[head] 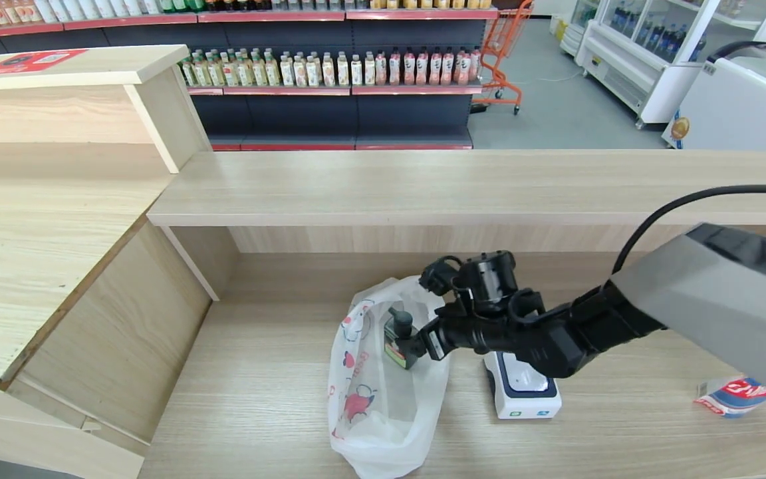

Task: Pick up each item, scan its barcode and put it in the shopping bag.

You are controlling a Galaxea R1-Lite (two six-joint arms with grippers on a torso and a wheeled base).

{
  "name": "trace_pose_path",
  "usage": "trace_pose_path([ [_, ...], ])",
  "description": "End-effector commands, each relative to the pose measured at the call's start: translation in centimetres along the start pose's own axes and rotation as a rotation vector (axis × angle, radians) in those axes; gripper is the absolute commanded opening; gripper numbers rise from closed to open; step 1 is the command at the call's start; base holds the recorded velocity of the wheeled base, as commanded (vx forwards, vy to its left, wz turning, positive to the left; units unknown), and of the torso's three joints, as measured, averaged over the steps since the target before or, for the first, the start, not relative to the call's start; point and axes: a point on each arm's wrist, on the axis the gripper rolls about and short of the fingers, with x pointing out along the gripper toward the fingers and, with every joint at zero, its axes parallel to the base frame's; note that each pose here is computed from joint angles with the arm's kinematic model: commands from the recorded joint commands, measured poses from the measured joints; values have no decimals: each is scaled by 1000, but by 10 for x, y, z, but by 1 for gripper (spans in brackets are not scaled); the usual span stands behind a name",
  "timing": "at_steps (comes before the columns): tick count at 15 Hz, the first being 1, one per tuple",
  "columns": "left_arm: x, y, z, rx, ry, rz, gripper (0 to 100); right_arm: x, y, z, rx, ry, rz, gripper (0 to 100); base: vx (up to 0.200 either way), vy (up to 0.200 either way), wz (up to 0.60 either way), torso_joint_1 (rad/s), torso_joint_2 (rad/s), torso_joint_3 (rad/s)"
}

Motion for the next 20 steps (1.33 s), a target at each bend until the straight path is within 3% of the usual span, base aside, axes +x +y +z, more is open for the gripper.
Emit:
trace_pose_path([
  [1,0,0,0,0,1,2,100,-77,-26,39,225,-90,-38,100,0,0,0,0,0,0],
  [4,0,0,0,0,1,0,100,-140,-42,21,387,-95,-112,100,0,0,0,0,0,0],
  [5,0,0,0,0,1,0,100,-164,-56,19,426,-124,-176,100,0,0,0,0,0,0],
  [8,0,0,0,0,1,0,100,-208,-71,8,464,-164,-304,100,0,0,0,0,0,0],
  [10,0,0,0,0,1,0,100,-228,-65,-7,481,-160,-356,100,0,0,0,0,0,0],
  [15,0,0,0,0,1,0,100,-280,-29,-37,478,-199,-388,100,0,0,0,0,0,0],
  [20,0,0,0,0,1,2,100,-295,-13,-53,488,-171,-384,100,0,-200,0,1,3,3],
])
